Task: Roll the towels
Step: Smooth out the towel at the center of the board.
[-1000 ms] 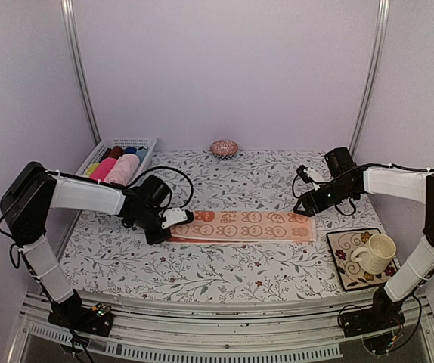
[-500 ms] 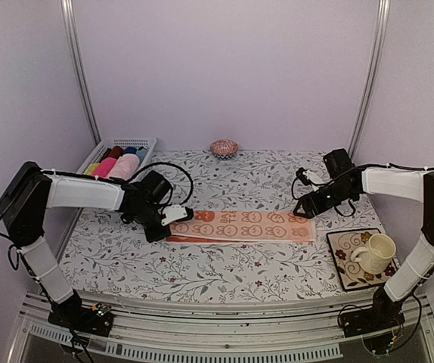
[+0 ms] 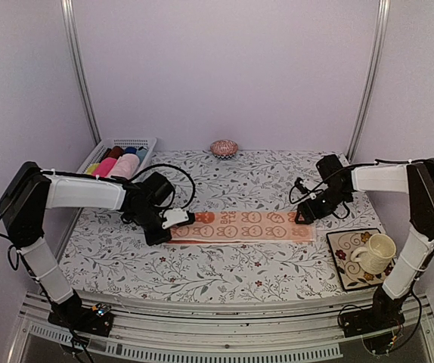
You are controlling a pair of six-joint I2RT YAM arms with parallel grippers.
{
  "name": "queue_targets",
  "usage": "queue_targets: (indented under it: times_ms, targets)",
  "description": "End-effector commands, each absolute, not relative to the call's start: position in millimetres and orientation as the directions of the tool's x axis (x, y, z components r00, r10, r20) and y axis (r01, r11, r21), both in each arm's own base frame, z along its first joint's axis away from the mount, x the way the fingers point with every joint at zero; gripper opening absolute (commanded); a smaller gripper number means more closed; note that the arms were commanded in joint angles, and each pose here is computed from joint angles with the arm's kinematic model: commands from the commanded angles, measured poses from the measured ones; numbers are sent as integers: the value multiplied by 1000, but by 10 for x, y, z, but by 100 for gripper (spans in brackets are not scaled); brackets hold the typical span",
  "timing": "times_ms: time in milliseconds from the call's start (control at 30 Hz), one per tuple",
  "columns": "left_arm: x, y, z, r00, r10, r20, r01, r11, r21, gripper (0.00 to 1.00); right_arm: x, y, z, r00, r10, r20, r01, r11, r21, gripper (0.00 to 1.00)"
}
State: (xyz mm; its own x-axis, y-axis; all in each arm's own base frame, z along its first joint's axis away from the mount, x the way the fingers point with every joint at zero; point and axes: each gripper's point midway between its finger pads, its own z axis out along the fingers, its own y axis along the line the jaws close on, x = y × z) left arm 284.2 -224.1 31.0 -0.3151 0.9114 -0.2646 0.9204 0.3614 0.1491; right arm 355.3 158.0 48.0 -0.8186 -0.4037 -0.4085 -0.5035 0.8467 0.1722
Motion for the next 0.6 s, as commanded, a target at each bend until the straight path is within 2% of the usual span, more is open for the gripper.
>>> queue_targets:
  times_ms: [0,300,500,533,567]
  targets:
    - [2830,-2282,388,-305,914,-266,923,353,154,0,3603,1494,378,-845,-397,-359,-464,877,122,70]
    - [2754,-2284,339,-295,918,-266,933,337,126,0,3677,1363,169,-875,-383,-296,-417,907,62,71]
    - [2686,-2297,315,-291,918,-271,940,326,95,1,3724,1341,183,-875,-381,-298,-411,910,45,71]
    - [2685,-2297,316,-292,917,-271,940,327,95,8,3726,1351,202,-874,-381,-303,-413,909,48,71]
    - [2686,-2298,320,-292,917,-272,940,328,96,19,3725,1354,226,-871,-382,-307,-416,908,49,71]
